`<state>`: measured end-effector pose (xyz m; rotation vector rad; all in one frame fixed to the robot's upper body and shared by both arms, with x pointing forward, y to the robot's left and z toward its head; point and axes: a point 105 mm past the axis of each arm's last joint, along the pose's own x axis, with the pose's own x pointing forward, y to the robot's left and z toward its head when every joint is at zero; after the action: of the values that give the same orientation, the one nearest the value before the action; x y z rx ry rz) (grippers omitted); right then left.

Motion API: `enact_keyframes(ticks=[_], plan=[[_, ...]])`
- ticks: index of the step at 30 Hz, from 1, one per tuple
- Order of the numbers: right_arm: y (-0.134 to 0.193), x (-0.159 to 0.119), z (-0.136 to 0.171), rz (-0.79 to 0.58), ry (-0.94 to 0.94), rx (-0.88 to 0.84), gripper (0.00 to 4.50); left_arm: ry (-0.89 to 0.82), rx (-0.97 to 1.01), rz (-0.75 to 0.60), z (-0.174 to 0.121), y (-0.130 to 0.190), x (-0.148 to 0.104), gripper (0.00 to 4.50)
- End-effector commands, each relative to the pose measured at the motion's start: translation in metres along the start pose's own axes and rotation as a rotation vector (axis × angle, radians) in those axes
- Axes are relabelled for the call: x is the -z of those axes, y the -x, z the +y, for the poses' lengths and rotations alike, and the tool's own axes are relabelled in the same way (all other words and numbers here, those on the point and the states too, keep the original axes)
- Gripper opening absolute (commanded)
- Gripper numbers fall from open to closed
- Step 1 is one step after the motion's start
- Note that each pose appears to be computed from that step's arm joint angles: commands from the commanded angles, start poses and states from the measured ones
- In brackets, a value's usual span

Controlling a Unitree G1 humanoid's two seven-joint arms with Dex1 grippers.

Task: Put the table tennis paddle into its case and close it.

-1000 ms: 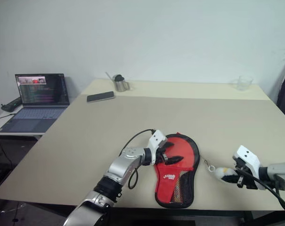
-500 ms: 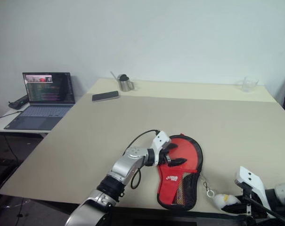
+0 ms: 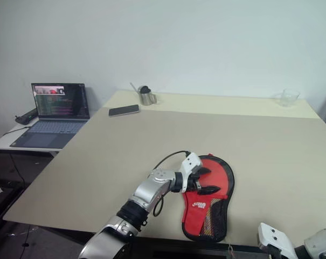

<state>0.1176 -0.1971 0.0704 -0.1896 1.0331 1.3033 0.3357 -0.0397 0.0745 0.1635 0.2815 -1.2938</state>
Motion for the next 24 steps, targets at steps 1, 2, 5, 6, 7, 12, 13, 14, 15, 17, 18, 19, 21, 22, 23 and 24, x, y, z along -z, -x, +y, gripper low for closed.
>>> enact_keyframes(ticks=[1, 2, 5, 6, 7, 12, 13, 14, 15, 17, 18, 19, 21, 22, 23, 24], plan=[[-0.006, -0.001, 0.006, 0.019, 0.027, -0.017, 0.34, 0.068, 0.046, 0.115, -0.013, -0.006, 0.036, 4.50], [-0.006, -0.001, 0.004, 0.021, 0.034, -0.002, 0.34, 0.068, 0.046, 0.115, -0.013, -0.006, 0.036, 4.50], [-0.004, -0.002, -0.005, 0.027, 0.066, 0.056, 0.34, 0.068, 0.044, 0.114, -0.012, -0.005, 0.035, 4.50], [-0.002, -0.003, -0.008, 0.027, 0.069, 0.067, 0.34, 0.067, 0.042, 0.114, -0.011, -0.005, 0.035, 4.50], [0.000, -0.004, -0.011, 0.024, 0.071, 0.083, 0.34, 0.066, 0.040, 0.114, -0.010, -0.005, 0.035, 4.50], [0.005, -0.009, -0.020, 0.024, 0.078, 0.112, 1.96, 0.065, 0.033, 0.111, -0.008, -0.006, 0.033, 4.50], [0.007, -0.010, -0.022, 0.021, 0.081, 0.118, 2.36, 0.064, 0.030, 0.109, -0.007, -0.006, 0.033, 4.50], [0.008, -0.012, -0.024, 0.017, 0.084, 0.126, 2.68, 0.064, 0.028, 0.108, -0.006, -0.006, 0.032, 4.50], [0.010, -0.014, -0.025, 0.013, 0.085, 0.131, 3.06, 0.063, 0.027, 0.107, -0.006, -0.006, 0.032, 4.50], [0.014, -0.017, -0.028, 0.007, 0.090, 0.149, 3.79, 0.063, 0.024, 0.105, -0.005, -0.006, 0.032, 4.50], [0.016, -0.018, -0.030, 0.004, 0.093, 0.157, 4.13, 0.063, 0.023, 0.104, -0.004, -0.006, 0.031, 4.50], [0.022, -0.022, -0.035, -0.010, 0.095, 0.184, 4.44, 0.062, 0.021, 0.102, -0.003, -0.006, 0.031, 4.50], [0.032, -0.027, -0.043, -0.033, 0.095, 0.218, 4.48, 0.061, 0.019, 0.101, -0.002, -0.006, 0.030, 4.50], [0.037, -0.029, -0.047, -0.039, 0.107, 0.244, 4.48, 0.060, 0.017, 0.100, -0.001, -0.006, 0.030, 4.50], [0.041, -0.031, -0.051, -0.045, 0.121, 0.269, 4.48, 0.058, 0.016, 0.100, -0.001, -0.006, 0.030, 4.50], [0.047, -0.035, -0.056, -0.058, 0.134, 0.298, 4.48, 0.053, 0.013, 0.098, 0.000, -0.005, 0.029, 4.50]])
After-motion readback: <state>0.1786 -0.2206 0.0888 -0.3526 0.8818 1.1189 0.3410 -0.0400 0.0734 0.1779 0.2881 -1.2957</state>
